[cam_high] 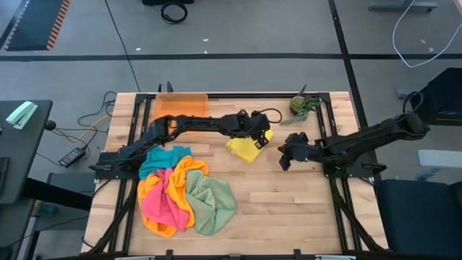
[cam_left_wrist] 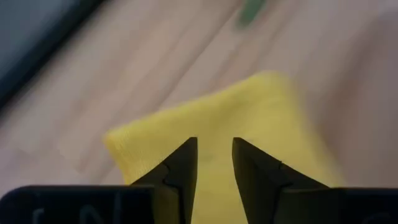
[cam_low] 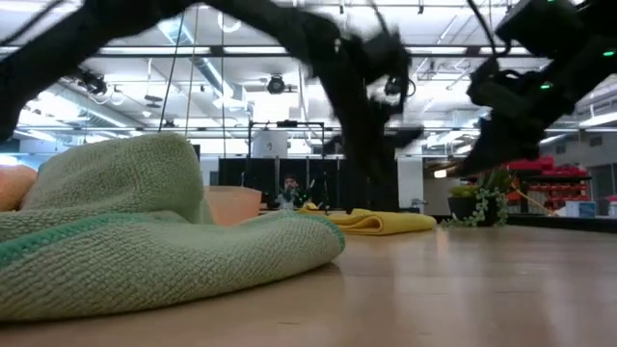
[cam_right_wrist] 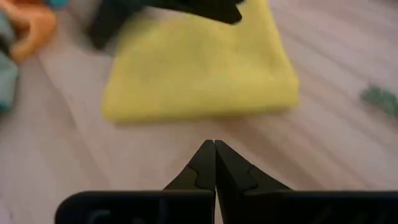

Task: Fold microfiber towels
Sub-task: Fold the yellow towel

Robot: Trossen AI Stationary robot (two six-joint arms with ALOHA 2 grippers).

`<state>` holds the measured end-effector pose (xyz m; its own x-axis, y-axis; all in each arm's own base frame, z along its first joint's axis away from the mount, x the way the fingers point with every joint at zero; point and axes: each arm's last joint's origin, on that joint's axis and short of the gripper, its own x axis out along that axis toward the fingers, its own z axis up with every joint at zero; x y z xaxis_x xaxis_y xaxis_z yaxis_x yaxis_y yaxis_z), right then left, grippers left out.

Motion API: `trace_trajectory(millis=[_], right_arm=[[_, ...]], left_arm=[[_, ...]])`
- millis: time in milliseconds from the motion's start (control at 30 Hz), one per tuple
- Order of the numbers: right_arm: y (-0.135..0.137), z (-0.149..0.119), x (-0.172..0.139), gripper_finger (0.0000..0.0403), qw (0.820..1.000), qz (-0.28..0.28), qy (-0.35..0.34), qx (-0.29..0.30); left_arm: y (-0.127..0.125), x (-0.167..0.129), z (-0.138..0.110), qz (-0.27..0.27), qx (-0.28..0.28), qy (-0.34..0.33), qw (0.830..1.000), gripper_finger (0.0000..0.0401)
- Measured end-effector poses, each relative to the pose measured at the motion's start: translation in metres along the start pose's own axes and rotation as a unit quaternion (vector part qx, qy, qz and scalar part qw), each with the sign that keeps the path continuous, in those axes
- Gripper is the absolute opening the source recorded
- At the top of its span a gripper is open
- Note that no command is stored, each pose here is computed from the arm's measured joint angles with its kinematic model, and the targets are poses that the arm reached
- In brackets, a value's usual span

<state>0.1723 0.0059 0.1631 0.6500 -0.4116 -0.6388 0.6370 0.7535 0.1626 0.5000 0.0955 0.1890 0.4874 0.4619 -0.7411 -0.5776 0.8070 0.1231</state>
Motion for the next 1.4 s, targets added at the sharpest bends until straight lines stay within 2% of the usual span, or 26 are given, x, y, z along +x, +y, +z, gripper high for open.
trace_trajectory(millis=[133, 267, 367, 500, 633, 767, 867, 1033, 1233, 1400], right_arm=[[0.000, 0.016, 0.017, 0.0006, 0.999, 0.050, -0.016, 0.009], [-0.003, 0.018, 0.038, 0.0006, 0.999, 0.050, -0.005, 0.009], [-0.003, 0.014, 0.055, 0.0006, 0.999, 0.053, 0.010, 0.001], [-0.003, 0.013, 0.073, 0.0006, 0.999, 0.035, 0.024, -0.016], [-0.004, 0.019, 0.094, 0.0006, 0.998, 0.008, 0.042, -0.047], [-0.009, 0.028, 0.116, 0.0006, 0.995, 0.007, 0.065, -0.070], [-0.013, 0.039, 0.130, 0.0006, 0.993, 0.016, 0.070, -0.094], [-0.020, 0.073, 0.142, 0.0006, 0.985, 0.009, 0.084, -0.151], [-0.031, 0.124, 0.152, 0.0006, 0.973, 0.007, 0.076, -0.216], [-0.040, 0.158, 0.157, 0.0006, 0.975, 0.024, 0.067, -0.210]], left_arm=[[0.006, -0.047, 0.013, 0.004, 0.046, 0.000, 0.999, 0.0110], [0.019, -0.096, 0.020, 0.027, 0.084, 0.010, 0.996, 0.0110], [0.032, -0.134, 0.018, 0.065, 0.096, 0.028, 0.993, 0.0109], [0.042, -0.174, 0.004, 0.140, 0.101, 0.069, 0.983, 0.0109], [0.050, -0.227, -0.014, 0.226, 0.073, 0.044, 0.970, 0.0105], [0.046, -0.257, -0.054, 0.229, 0.049, 0.012, 0.972, 0.0096], [0.048, -0.269, -0.088, 0.204, 0.021, -0.016, 0.979, 0.0087], [0.056, -0.265, -0.137, 0.155, -0.030, -0.054, 0.986, 0.0074], [0.071, -0.252, -0.172, 0.108, -0.064, -0.095, 0.988, 0.0063], [0.075, -0.239, -0.193, 0.074, -0.058, -0.132, 0.987, 0.0056]])
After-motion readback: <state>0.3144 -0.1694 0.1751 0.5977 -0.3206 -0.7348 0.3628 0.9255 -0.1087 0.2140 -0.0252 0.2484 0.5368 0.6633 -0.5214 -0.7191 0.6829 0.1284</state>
